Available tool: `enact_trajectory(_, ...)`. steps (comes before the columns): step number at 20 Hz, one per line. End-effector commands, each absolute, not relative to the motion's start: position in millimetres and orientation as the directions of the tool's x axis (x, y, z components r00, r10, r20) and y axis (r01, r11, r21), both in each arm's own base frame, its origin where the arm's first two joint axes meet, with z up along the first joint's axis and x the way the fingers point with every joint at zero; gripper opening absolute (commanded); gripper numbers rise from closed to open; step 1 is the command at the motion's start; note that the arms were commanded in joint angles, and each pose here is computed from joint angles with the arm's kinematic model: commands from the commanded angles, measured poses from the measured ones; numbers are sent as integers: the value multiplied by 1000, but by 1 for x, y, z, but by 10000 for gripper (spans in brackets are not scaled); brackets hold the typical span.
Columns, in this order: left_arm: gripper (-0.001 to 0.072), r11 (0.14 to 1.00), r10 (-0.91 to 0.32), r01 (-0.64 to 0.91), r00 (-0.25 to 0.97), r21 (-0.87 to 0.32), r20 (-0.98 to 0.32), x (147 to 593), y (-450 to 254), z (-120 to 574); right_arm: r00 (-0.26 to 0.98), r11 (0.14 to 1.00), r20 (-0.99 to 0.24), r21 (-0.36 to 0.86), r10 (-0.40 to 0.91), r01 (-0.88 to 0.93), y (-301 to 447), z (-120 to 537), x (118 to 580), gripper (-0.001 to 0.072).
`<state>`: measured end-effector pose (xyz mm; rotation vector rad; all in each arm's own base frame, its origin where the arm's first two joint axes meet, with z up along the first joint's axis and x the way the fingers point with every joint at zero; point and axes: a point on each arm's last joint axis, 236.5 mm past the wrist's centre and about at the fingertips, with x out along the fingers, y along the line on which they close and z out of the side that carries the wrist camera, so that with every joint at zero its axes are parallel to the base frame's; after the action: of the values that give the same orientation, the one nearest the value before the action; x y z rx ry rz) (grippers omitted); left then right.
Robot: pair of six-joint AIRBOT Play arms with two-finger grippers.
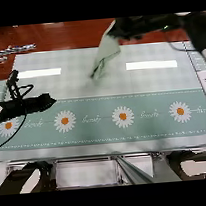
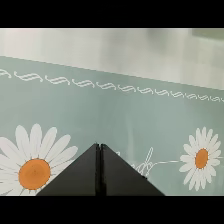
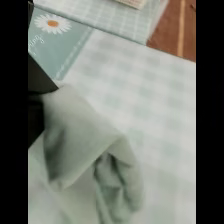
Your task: Fold the shirts.
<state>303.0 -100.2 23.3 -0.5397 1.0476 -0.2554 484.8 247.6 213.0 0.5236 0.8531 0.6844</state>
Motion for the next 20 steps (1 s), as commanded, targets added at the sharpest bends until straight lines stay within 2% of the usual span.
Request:
enact_trajectory(1,19,842,-448,-53,485,-536,-751,303,-100,23,560,752,-542,610,627,-251,165,252,484,22)
enact_trajectory(7,19,842,-450,-53,480,-537,-753,302,-101,23,727,817,-547,575,416,-35,11,293,458,22)
enact_trajectory(10,19,842,-449,-53,481,-537,-753,302,-100,23,731,819,-592,569,340,80,-41,292,431,22)
enact_trajectory(12,20,842,-450,-53,481,-537,-752,302,-101,23,677,826,-671,539,303,165,-65,275,407,22)
enact_trajectory(16,20,842,-449,-53,483,-536,-752,302,-100,23,520,826,-849,357,92,436,-122,242,345,21)
enact_trajectory(20,20,843,-442,-53,499,-536,-745,306,-99,24,337,721,-941,212,-32,660,-161,207,267,21)
